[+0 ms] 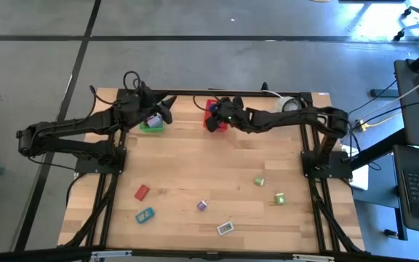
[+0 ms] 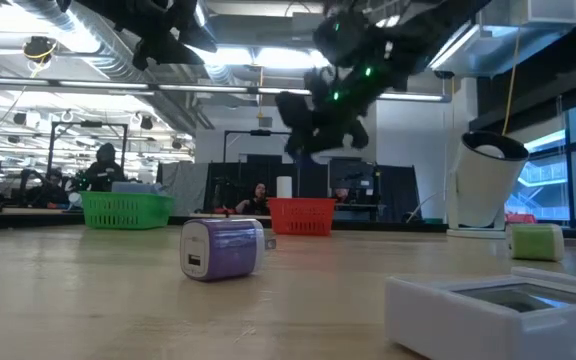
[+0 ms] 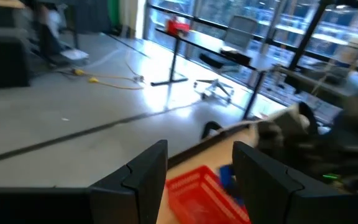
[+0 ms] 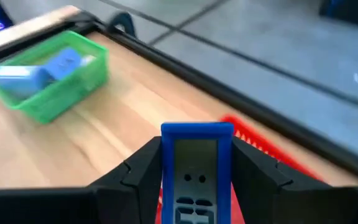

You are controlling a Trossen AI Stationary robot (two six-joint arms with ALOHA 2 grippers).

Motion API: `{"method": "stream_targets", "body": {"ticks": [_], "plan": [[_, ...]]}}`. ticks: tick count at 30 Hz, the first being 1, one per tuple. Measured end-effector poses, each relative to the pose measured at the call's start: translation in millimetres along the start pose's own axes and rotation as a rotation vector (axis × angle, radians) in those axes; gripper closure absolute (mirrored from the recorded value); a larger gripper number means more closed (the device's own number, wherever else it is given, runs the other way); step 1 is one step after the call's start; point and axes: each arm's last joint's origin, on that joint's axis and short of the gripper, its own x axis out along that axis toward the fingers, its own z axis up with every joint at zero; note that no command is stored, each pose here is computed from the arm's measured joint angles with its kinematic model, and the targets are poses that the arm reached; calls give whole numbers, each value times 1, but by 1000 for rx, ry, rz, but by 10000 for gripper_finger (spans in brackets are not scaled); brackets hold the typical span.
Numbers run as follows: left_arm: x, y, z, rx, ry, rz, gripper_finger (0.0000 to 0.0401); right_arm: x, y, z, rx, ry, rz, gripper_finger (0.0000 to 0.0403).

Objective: Pick & Place Office items
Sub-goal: Put the blue digital timer into the red bin

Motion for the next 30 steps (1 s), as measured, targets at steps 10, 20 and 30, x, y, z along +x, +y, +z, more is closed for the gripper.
{"method": "stream_targets", "body": {"ticks": [10,20,30], "plan": [[0,0,-8,-69,104,-72,223,32,-13,-24,119,133,44,240],[0,1,-9,-87,119,-66,223,36,-14,-30,110,161,43,240],[-1,0,-14,-124,188,-125,223,36,-14,-31,107,174,57,194]]}}
